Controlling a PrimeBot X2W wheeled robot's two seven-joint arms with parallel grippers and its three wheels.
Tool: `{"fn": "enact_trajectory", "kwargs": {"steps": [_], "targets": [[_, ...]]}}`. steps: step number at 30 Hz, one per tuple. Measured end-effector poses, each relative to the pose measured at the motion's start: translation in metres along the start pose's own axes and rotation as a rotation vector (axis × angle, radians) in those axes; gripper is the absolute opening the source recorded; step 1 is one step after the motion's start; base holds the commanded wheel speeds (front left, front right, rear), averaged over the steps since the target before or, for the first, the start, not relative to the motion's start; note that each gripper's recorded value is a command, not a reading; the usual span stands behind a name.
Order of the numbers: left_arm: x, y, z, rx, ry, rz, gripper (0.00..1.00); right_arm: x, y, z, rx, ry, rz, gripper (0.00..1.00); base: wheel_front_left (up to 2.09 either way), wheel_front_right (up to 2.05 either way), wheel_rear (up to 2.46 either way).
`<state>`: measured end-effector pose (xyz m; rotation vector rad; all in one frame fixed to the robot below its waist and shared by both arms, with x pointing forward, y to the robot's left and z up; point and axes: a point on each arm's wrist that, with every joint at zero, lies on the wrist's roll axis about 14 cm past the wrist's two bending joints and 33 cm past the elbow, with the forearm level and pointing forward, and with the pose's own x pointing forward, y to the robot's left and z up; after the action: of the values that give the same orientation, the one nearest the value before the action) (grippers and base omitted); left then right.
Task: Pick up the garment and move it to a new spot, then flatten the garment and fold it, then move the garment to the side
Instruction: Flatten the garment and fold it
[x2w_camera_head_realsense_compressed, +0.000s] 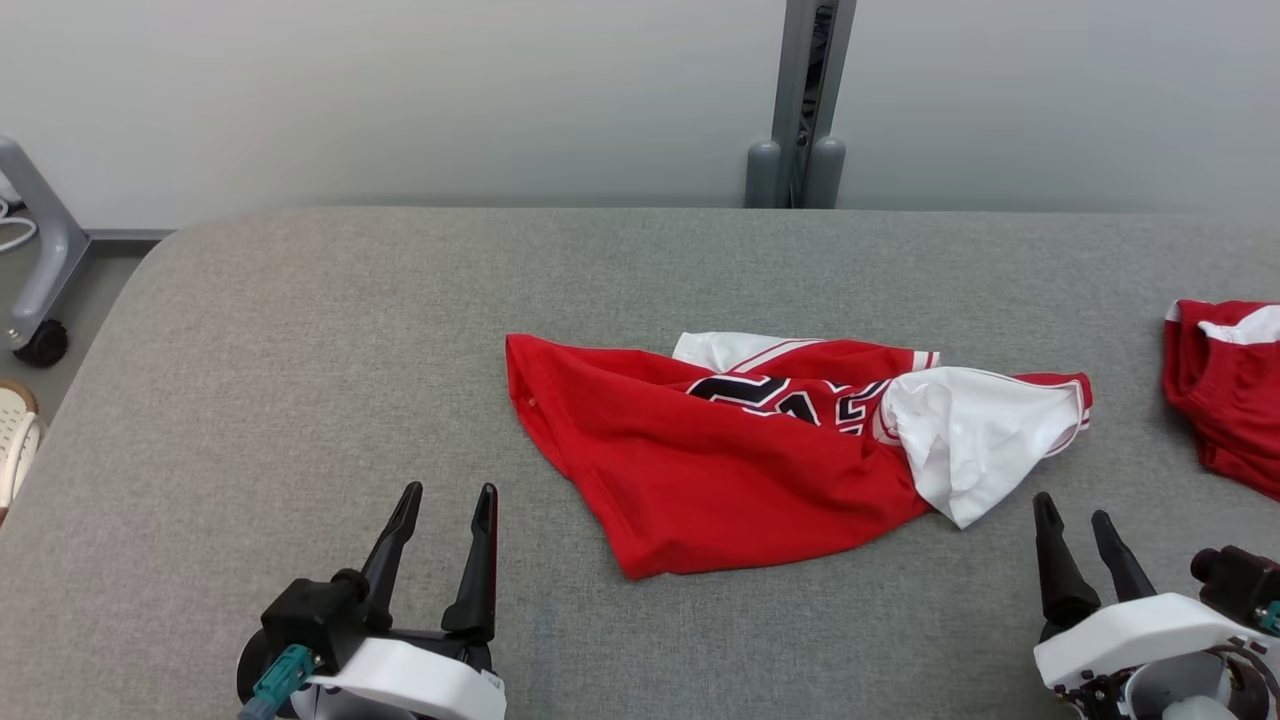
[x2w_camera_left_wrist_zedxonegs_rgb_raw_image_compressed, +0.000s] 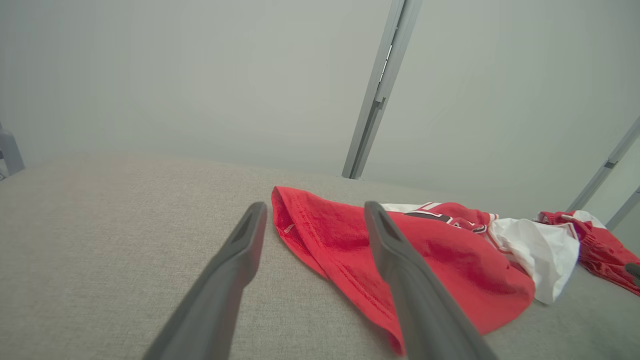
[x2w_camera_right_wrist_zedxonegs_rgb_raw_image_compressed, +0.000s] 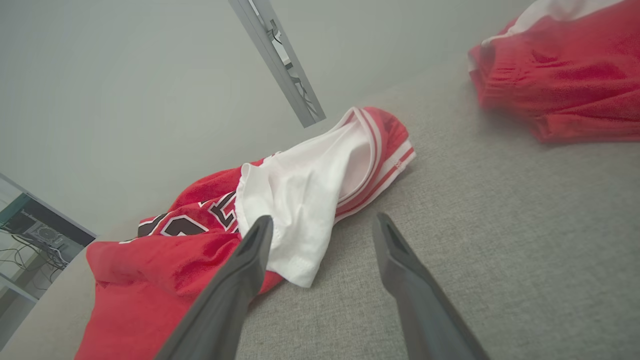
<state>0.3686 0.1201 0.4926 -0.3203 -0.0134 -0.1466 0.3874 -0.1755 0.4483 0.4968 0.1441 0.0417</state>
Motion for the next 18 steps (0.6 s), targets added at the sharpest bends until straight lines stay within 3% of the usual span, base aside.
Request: {"fn": "enact_trajectory", "kwargs": {"steps": [6,10,18], "targets": [[0.002,0.005,-0.006,0.006,0.018,0.008,1.00,0.016,0.002,-0.025,0.095,0.102,-0.016,1.00,0.00,0.00,0.00],[0.003,0.012,-0.008,0.012,0.027,0.027,1.00,0.023,-0.006,-0.046,0.002,0.199,-0.011,1.00,0.00,0.00,0.00],[0.000,0.025,-0.010,0.019,0.036,0.062,1.00,0.038,0.006,-0.070,-0.005,0.279,0.020,1.00,0.00,0.00,0.00]]}}
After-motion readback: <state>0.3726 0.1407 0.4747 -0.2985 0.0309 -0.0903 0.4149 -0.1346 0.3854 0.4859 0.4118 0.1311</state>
